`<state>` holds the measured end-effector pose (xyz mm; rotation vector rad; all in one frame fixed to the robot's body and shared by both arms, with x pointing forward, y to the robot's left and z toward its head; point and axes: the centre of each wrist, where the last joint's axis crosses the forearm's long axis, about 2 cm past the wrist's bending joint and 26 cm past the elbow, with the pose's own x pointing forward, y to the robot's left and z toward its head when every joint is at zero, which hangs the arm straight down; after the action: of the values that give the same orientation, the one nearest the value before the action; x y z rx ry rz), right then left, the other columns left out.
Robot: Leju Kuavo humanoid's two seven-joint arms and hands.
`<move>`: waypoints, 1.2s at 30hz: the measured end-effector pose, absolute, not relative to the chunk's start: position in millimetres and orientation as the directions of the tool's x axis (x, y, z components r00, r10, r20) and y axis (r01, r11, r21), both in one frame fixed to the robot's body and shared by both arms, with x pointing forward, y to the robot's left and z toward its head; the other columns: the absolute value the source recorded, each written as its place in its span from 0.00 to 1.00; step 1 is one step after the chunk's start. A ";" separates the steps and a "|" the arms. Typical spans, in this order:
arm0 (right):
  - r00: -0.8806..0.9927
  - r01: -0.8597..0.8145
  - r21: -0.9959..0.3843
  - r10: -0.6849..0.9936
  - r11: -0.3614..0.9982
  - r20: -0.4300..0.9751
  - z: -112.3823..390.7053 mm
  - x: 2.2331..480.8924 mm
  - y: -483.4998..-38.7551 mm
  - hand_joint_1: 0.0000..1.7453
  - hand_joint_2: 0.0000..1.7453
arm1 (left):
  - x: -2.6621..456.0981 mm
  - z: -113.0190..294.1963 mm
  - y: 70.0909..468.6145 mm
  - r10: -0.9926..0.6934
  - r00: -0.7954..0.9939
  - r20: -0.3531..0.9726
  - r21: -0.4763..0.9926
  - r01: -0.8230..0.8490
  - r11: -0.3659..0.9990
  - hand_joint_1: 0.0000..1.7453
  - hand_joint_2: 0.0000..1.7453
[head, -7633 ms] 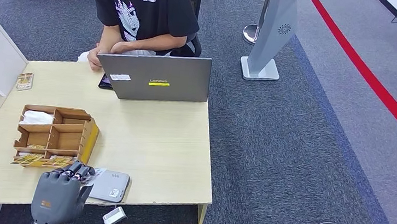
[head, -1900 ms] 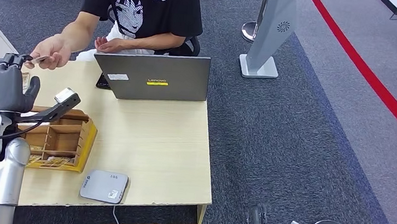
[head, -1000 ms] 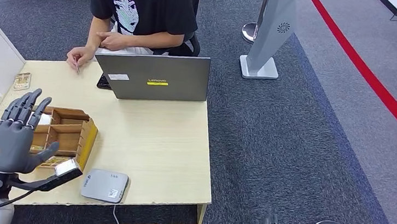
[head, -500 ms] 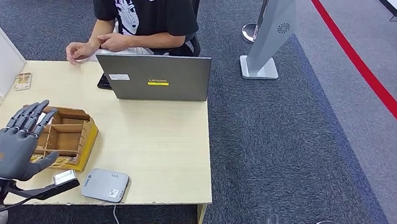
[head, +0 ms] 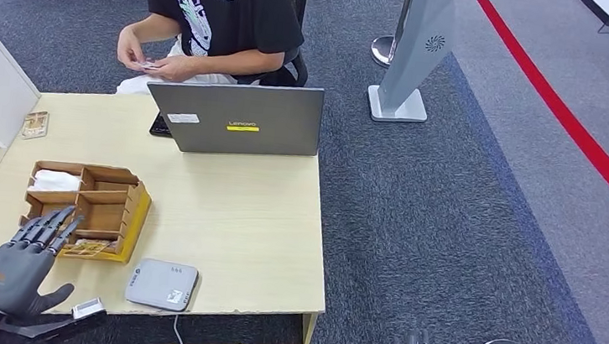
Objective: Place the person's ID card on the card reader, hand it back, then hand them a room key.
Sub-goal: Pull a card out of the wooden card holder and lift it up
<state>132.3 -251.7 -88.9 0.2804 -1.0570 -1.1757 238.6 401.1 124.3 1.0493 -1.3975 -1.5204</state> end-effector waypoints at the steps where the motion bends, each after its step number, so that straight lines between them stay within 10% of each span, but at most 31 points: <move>1: -0.003 0.612 0.674 -0.851 0.413 0.525 -88.9 132.3 -251.8 0.00 1.00 | 237.5 122.7 401.4 -0.943 -0.327 -0.061 0.997 0.023 -0.073 0.00 1.00; 36: 0.042 0.572 0.686 -0.852 0.449 0.523 -88.5 132.3 -249.8 0.00 1.00 | 254.1 82.9 343.5 -0.937 -0.344 -0.052 0.992 -0.127 -0.008 0.00 1.00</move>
<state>132.3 -249.8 -88.5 0.3272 -1.0549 -1.1193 254.1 343.5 82.9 1.1365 -1.5504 -1.4301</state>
